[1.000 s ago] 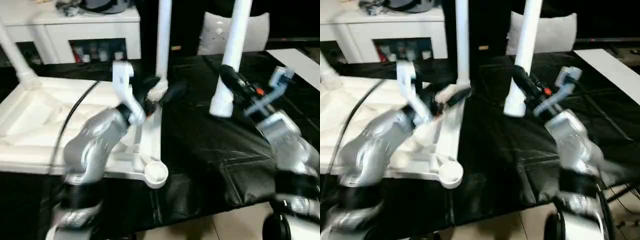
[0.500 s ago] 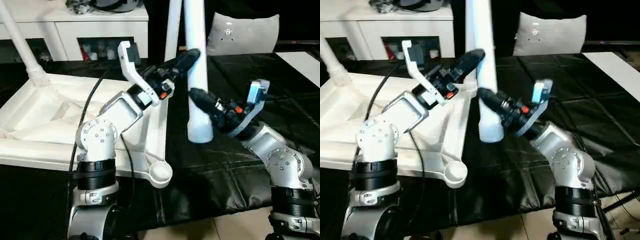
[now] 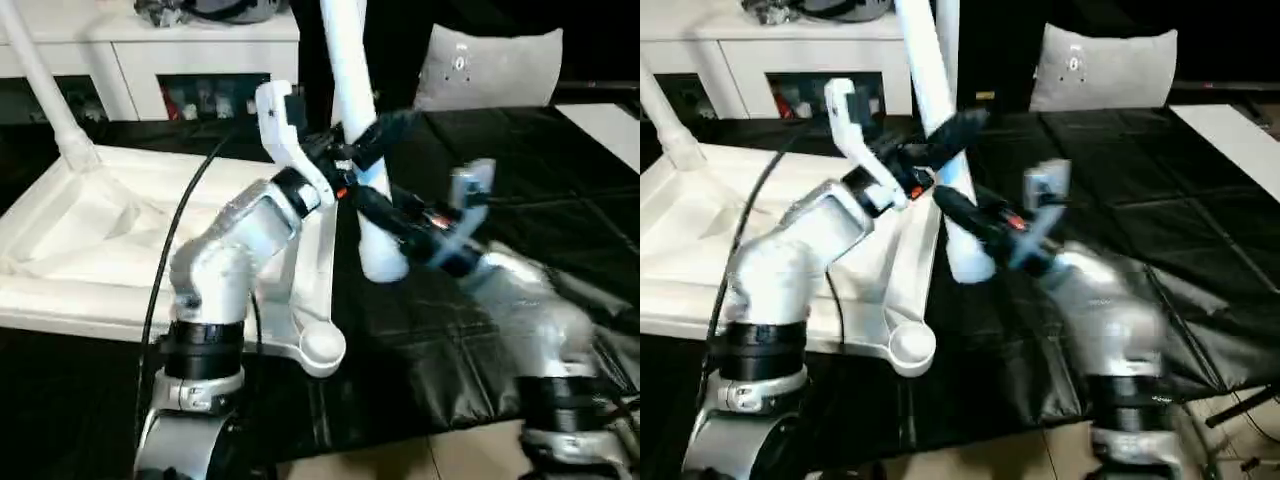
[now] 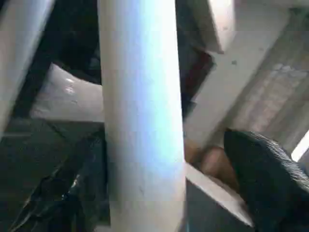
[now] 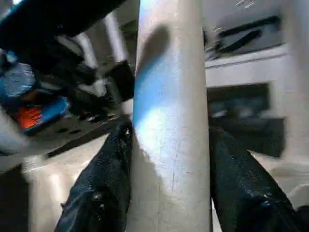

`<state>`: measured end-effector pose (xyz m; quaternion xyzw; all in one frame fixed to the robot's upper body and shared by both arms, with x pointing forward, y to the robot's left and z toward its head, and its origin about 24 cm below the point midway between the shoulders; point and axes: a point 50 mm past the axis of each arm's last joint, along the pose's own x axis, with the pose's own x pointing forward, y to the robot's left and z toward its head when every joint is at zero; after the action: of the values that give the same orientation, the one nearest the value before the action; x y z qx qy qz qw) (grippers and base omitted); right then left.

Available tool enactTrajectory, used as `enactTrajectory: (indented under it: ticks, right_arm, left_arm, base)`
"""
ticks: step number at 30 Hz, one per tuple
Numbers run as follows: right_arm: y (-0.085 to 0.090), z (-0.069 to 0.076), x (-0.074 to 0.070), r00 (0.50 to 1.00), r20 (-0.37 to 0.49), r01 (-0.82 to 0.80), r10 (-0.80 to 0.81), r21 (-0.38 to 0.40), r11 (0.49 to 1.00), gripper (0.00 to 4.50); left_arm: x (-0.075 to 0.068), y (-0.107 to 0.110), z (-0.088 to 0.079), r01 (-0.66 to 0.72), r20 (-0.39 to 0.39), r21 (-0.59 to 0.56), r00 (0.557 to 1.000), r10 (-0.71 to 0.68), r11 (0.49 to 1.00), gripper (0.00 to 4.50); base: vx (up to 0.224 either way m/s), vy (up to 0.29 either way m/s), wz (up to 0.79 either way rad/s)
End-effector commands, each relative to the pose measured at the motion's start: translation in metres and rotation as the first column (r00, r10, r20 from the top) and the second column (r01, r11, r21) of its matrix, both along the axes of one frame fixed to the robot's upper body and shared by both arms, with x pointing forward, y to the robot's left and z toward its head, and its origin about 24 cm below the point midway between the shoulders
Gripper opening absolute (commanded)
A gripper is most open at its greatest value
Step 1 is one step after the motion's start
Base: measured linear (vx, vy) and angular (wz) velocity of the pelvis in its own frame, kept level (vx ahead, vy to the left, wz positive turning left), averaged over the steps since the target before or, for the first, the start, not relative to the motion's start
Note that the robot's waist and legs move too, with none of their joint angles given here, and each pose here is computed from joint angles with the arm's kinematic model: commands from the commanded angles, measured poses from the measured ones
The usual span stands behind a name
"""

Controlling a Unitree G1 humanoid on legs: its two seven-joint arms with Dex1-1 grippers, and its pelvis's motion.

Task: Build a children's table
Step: Pick table leg

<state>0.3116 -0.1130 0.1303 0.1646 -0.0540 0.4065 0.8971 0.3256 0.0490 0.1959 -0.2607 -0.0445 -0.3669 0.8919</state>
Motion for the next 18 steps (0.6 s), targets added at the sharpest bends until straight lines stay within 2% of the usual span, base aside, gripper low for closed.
enactTrajectory:
  ticks: [1, 2, 3, 6, 18]
  right_arm:
    - [0.002, 0.0, 0.005, 0.995, 0.048, 0.093, -0.091, -0.045, 0.995, 1.85]
    - [0.006, -0.001, 0.005, 0.993, 0.07, 0.103, -0.098, -0.073, 0.992, 1.85]
    - [0.01, -0.003, 0.004, 0.991, 0.091, 0.103, -0.094, -0.101, 0.989, 1.85]
    - [0.022, -0.009, 0.003, 0.985, 0.142, 0.121, -0.096, -0.176, 0.977, 1.85]
    - [0.026, -0.011, 0.01, 0.969, 0.188, 0.19, -0.16, -0.153, 0.97, 1.85]
  left_arm:
    - [0.001, -0.004, 0.001, -0.065, 0.009, 0.001, 0.998, 0.065, 0.998, 3.67]
    - [0.002, -0.005, 0.001, -0.092, 0.011, 0.004, 0.996, 0.091, 0.996, 3.67]
    - [0.002, -0.005, 0.0, -0.111, 0.013, 0.007, 0.994, 0.111, 0.994, 3.42]
    - [0.002, -0.009, -0.003, -0.132, -0.002, -0.004, 0.991, 0.132, 0.991, 3.33]
    - [0.007, -0.006, -0.006, -0.217, -0.002, 0.011, 0.976, 0.217, 0.976, 3.33]
  base:
    - [0.0, 0.0, 0.0]
    - [0.0, 0.0, 0.0]
    - [0.0, 0.0, 0.0]
    - [0.0, 0.0, 0.0]
    - [0.0, 0.0, 0.0]
